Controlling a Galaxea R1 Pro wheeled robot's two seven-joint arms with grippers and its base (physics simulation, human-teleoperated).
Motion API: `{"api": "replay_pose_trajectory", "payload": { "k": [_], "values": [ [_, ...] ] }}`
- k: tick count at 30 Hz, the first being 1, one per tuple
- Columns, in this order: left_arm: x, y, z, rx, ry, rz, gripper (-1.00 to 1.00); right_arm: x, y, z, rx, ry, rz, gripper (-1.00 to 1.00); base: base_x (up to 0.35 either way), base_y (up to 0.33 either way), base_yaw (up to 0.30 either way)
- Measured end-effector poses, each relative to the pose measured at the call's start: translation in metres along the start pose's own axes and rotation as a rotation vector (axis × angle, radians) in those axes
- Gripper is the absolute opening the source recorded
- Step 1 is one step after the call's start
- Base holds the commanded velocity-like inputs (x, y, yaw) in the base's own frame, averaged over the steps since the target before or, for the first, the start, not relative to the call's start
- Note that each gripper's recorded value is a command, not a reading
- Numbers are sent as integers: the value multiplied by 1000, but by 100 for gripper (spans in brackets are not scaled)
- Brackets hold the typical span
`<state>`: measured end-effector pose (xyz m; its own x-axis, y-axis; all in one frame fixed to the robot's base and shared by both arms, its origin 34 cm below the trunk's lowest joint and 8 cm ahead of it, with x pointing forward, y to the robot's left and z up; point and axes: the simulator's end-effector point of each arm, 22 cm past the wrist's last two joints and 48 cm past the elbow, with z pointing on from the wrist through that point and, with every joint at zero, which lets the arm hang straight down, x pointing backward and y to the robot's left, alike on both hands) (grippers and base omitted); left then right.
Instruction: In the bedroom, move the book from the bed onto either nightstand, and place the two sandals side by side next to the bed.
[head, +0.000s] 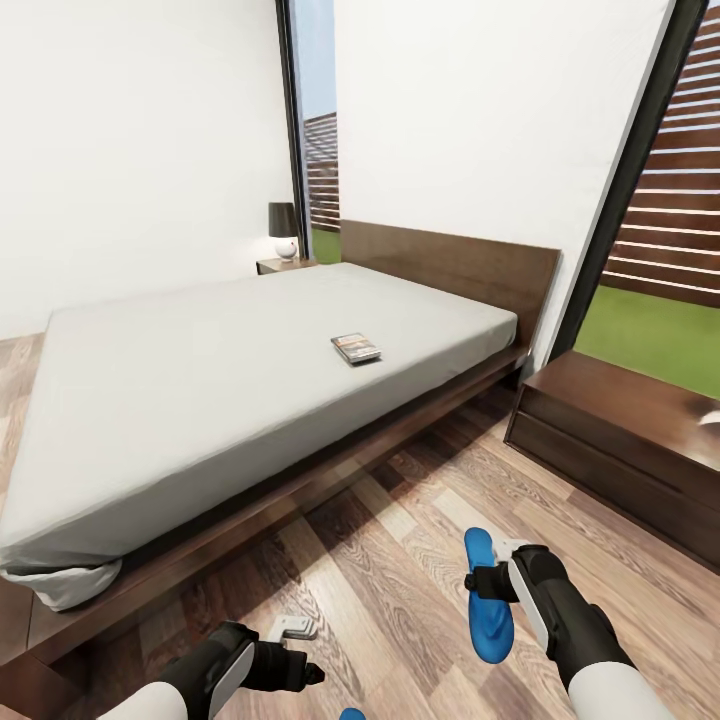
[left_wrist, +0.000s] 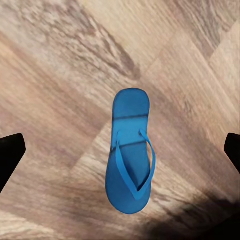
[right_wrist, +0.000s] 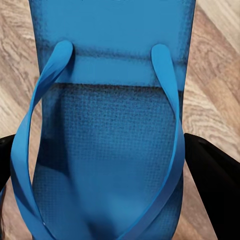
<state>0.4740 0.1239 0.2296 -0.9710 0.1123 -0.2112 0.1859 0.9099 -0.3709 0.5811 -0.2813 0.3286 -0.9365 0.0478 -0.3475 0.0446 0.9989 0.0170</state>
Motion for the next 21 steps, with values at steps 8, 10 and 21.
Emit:
{"api": "replay_pose_trajectory", "payload": {
  "k": [8,10,21],
  "values": [
    [-1,0,0,0,-3,0,100,0,0,0,0,0,0,-100,0,0,0],
    [-1,0,0,-1,-4,1,100,0,1,0,-1,0,0,-100,0,0,0],
    [6,2,7,1,10,-5,100,7,1,9,0,21,0,-100,0,0,0]
  ]
}}
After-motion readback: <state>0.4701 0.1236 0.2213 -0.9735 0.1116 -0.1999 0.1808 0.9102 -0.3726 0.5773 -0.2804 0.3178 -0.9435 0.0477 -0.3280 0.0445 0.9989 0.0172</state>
